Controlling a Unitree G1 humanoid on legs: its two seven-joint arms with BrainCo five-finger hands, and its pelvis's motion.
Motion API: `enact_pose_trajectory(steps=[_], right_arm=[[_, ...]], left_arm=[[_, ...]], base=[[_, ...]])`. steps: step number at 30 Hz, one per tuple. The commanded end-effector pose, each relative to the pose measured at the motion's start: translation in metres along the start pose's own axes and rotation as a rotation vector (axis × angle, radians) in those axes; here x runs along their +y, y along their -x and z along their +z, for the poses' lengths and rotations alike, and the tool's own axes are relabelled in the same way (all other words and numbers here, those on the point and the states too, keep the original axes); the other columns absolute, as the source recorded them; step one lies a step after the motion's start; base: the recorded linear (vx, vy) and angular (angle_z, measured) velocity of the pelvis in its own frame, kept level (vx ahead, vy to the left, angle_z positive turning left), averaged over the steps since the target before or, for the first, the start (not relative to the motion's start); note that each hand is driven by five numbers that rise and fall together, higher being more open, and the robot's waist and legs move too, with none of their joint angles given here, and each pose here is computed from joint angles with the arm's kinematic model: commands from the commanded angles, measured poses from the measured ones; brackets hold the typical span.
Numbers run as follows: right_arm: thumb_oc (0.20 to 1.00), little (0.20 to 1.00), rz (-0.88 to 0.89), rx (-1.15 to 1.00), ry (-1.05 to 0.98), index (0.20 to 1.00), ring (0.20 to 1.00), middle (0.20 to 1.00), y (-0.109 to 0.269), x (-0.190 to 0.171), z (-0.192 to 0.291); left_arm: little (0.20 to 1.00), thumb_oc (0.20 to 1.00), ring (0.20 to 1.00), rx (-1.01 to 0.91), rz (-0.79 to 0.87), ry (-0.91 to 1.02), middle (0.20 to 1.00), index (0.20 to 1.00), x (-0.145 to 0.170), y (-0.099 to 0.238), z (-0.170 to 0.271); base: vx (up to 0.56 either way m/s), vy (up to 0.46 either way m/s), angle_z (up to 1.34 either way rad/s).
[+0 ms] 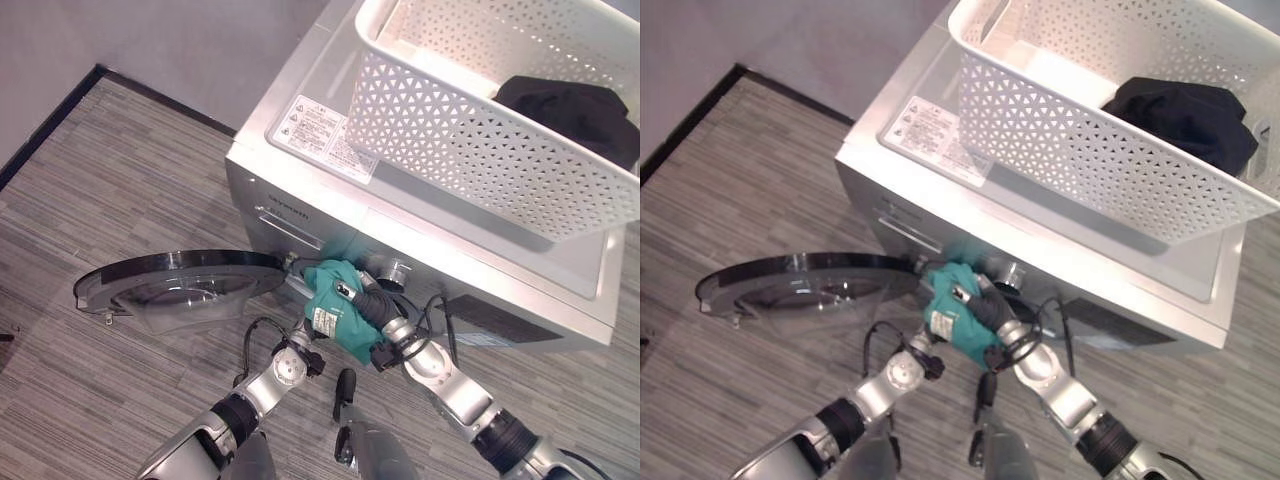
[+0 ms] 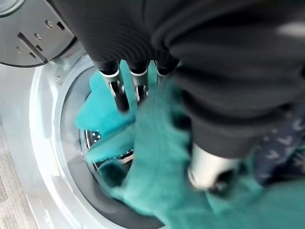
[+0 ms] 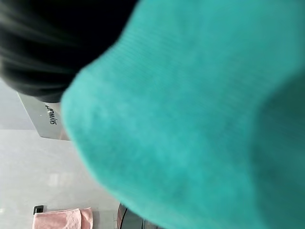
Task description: Grab the laundry basket,head to the washer,open it,put in the laundry and shut it.
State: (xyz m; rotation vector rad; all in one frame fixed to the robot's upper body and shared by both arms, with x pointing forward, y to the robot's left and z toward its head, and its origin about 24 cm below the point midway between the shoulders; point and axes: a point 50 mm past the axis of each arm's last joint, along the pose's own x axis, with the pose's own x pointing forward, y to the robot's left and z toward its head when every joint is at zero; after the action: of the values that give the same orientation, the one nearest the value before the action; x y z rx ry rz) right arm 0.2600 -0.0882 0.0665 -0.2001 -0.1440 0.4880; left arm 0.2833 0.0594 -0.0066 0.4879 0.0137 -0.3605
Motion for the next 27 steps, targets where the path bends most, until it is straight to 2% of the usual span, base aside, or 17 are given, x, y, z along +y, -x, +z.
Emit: enact_pose_trajectory(steps=[1, 4, 15, 16, 17, 18, 24, 27], right_arm=[[0.200, 0.200, -0.066, -0.147, -0.023, 0.200, 0.200, 0.200, -0.010, -0.017, 0.030], [0.200, 0.200, -0.053, -0.139, -0.017, 0.200, 0.200, 0.200, -0.010, -0.015, 0.027], [0.200, 0.200, -0.080, -0.064, -0.010, 0.200, 0.200, 0.200, 0.002, -0.020, 0.008], [0.470, 0.470, -0.082, -0.056, -0.008, 0.470, 0.470, 0.470, 0.004, -0.020, 0.006], [0.602, 0.602, -0.082, -0.051, -0.004, 0.602, 0.602, 0.602, 0.005, -0.020, 0.004], [1.000, 1.000, -0.088, -0.041, 0.032, 1.000, 1.000, 1.000, 0.007, -0.021, 0.002], [1.000, 1.000, -0.107, -0.058, 0.124, 1.000, 1.000, 1.000, 0.012, -0.023, 0.001], [1.000, 1.000, -0.141, -0.037, 0.105, 1.000, 1.000, 1.000, 0.016, -0.022, -0.007]], left_arm=[[0.200, 0.200, 0.200, -0.109, 0.028, 0.055, 0.200, 0.200, -0.012, -0.017, 0.030], [0.200, 0.200, 0.200, -0.144, 0.067, -0.007, 0.200, 0.200, -0.004, -0.020, 0.033], [0.200, 0.200, 0.200, -0.115, 0.156, -0.014, 0.200, 0.200, 0.010, -0.022, 0.025], [0.200, 0.200, 0.200, -0.108, 0.161, -0.010, 0.200, 0.200, 0.011, -0.022, 0.023], [0.200, 0.200, 0.200, -0.104, 0.167, -0.003, 0.200, 0.200, 0.012, -0.021, 0.022], [0.200, 0.200, 0.200, -0.079, 0.182, 0.006, 0.200, 0.200, 0.014, -0.020, 0.017], [0.200, 0.200, 0.200, -0.026, 0.209, 0.054, 0.200, 0.200, 0.015, -0.017, 0.006], [0.200, 0.200, 0.200, -0.011, 0.243, 0.110, 0.200, 0.200, 0.017, -0.018, 0.006]], base=[[0.00, 0.000, 0.00], [0.00, 0.000, 0.00], [0.00, -0.004, -0.06], [0.00, 0.000, 0.00], [0.00, 0.000, 0.00], [0.00, 0.000, 0.00], [0.00, -0.001, -0.01], [0.00, 0.000, 0.00]])
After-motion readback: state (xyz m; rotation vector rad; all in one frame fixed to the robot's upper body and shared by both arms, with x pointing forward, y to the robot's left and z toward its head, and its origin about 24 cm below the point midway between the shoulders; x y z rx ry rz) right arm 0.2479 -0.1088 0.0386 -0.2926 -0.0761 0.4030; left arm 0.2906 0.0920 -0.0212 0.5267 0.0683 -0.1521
